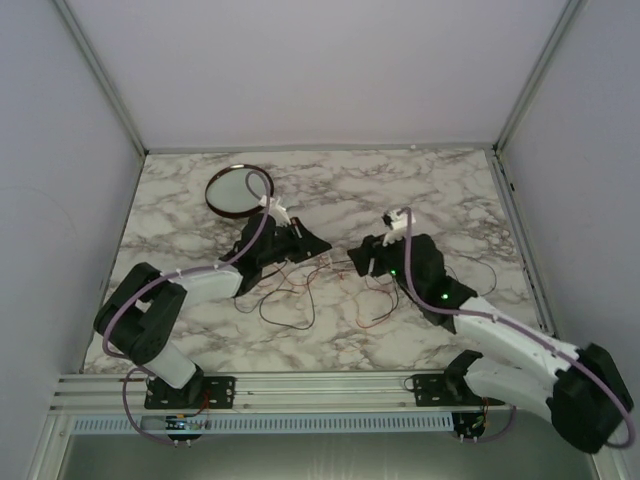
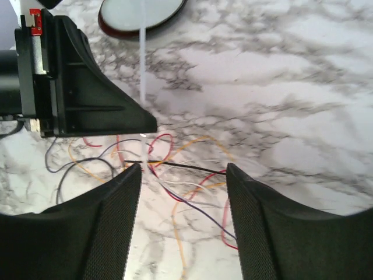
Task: Zip-tie the wires
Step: Tie the cable at the center of the board, then adjust the cable at the center of the board.
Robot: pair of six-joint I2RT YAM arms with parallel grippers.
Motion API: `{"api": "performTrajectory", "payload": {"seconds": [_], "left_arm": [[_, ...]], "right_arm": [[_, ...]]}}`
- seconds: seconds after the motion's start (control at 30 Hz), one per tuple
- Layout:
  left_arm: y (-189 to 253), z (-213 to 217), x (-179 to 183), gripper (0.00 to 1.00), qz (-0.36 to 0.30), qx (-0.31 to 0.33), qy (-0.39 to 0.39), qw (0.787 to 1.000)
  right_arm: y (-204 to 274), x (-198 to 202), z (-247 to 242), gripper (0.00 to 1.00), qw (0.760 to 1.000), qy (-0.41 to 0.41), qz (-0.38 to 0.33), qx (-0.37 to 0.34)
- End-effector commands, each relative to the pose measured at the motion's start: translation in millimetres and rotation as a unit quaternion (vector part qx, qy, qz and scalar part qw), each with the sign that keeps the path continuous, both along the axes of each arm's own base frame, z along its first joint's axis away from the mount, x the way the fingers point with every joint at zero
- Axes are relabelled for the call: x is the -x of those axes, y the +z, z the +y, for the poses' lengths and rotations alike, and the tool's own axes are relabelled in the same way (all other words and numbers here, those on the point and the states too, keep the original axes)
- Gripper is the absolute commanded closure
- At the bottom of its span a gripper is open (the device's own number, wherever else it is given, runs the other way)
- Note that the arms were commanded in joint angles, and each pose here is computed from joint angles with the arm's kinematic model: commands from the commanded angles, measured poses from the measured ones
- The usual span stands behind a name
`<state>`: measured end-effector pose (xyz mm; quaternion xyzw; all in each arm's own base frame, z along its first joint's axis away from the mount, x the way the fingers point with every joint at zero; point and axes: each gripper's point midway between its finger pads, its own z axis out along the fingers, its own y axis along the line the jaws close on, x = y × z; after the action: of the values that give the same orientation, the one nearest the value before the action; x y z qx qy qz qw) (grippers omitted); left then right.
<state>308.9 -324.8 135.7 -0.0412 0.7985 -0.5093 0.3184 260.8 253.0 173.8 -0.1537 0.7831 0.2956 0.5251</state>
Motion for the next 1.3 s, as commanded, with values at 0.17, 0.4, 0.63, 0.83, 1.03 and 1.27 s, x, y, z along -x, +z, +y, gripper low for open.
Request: {"api": "performTrajectory", "payload": {"seconds": [0.17, 0.4, 0.63, 0.83, 1.03, 1.27], "left_arm": [[31.3, 10.2, -4.5, 1.0, -0.039, -0.011, -0.011, 0.999], [40.8, 12.4, -0.2, 1.0, -0.045, -0.004, -0.021, 0.999], [41.7, 13.0, 6.8, 1.0, -0.047, 0.004, -0.033, 0.998], [44.7, 13.5, 12.2, 1.0, -0.049, 0.01, -0.039, 0.998], [49.3, 13.1, 14.4, 1.0, -0.051, 0.016, -0.045, 0.998], [49.7, 14.8, 14.5, 1.0, -0.048, 0.017, -0.048, 0.998]], "right_arm": [[41.8, 20.0, -36.4, 0.07, 0.956, 0.063, -0.284, 0.05], [4.0, 39.1, 2.8, 0.04, 0.895, 0.237, -0.352, 0.136], [-14.1, 25.5, 35.0, 0.04, 0.863, 0.301, -0.37, 0.165], [-23.6, 18.3, 55.0, 0.07, 0.846, 0.339, -0.377, 0.163], [-35.7, 8.5, 65.6, 0.1, 0.837, 0.357, -0.374, 0.177], [-50.3, -2.9, 73.3, 0.26, 0.838, 0.369, -0.353, 0.193]]}}
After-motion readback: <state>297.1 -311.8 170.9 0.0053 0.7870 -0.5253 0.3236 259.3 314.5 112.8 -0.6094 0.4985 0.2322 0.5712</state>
